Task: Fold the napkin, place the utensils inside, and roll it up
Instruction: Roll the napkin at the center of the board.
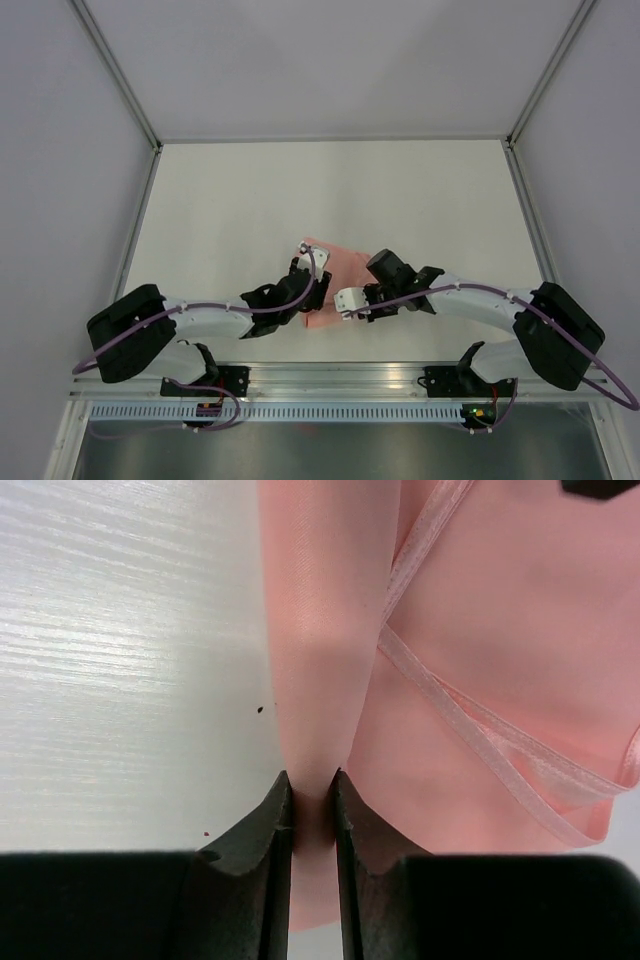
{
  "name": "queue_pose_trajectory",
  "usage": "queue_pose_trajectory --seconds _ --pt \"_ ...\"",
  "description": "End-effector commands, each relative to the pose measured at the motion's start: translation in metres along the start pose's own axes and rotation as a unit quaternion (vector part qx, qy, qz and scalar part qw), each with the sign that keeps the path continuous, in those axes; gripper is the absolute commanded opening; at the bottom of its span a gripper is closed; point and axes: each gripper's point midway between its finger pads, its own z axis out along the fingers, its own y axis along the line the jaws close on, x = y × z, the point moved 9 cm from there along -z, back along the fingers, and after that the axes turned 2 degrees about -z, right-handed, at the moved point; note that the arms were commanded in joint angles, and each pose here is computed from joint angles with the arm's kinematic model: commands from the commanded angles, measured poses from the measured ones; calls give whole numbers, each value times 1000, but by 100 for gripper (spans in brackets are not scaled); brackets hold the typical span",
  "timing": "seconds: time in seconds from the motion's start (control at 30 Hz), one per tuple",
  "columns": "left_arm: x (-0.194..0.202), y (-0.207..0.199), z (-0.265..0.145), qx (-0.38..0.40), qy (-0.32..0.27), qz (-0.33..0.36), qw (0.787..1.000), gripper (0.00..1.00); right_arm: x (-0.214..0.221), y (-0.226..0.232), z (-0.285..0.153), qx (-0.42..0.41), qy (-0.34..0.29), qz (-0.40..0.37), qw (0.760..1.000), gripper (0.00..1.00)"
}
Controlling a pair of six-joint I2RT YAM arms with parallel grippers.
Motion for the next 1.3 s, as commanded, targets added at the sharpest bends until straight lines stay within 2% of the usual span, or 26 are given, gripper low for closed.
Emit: queue_pose_trajectory --seconds 0.0,0.07,0.2,0.33,0.47,0.53,0.57,0.63,0.67,0.83,0.87,0.97,1.1,1.27 --pt "-11 17 -8 -85 -13 -17 996 58 23 35 4 -111 81 73 988 8" --pt "-12 24 -12 -107 -18 -35 993 59 21 34 6 -132 88 83 984 8" --pt "-33 45 -32 -154 -80 -87 981 59 17 30 11 -164 98 97 977 7" --pt "-60 58 -54 -168 -144 -125 967 60 7 18 17 -196 99 111 969 7" --pt "-88 64 -74 -167 -203 -122 957 60 3 12 29 -247 113 140 952 6" --pt "-103 62 -81 -153 -226 -118 955 60 -3 1 33 -250 109 145 951 6" --pt "-107 62 -83 -148 -230 -96 957 59 0 2 39 -272 119 156 942 6" --pt "-121 59 -88 -135 -247 -88 955 58 -5 -13 44 -277 116 161 940 6" --pt "-124 57 -89 -123 -252 -68 957 56 -3 -10 50 -305 125 176 927 5" --pt "-141 46 -96 -78 -292 -21 953 54 1 -33 61 -358 118 218 900 5" --pt "-144 42 -97 -59 -299 7 952 54 6 -32 68 -376 124 229 889 5" --pt "-152 29 -98 -13 -311 52 949 54 15 -41 77 -392 122 254 876 5" --pt "-151 8 -92 37 -303 115 945 53 25 -49 85 -402 119 274 865 5" --pt "-132 -24 -81 108 -264 197 938 53 32 -51 93 -413 121 290 855 5"
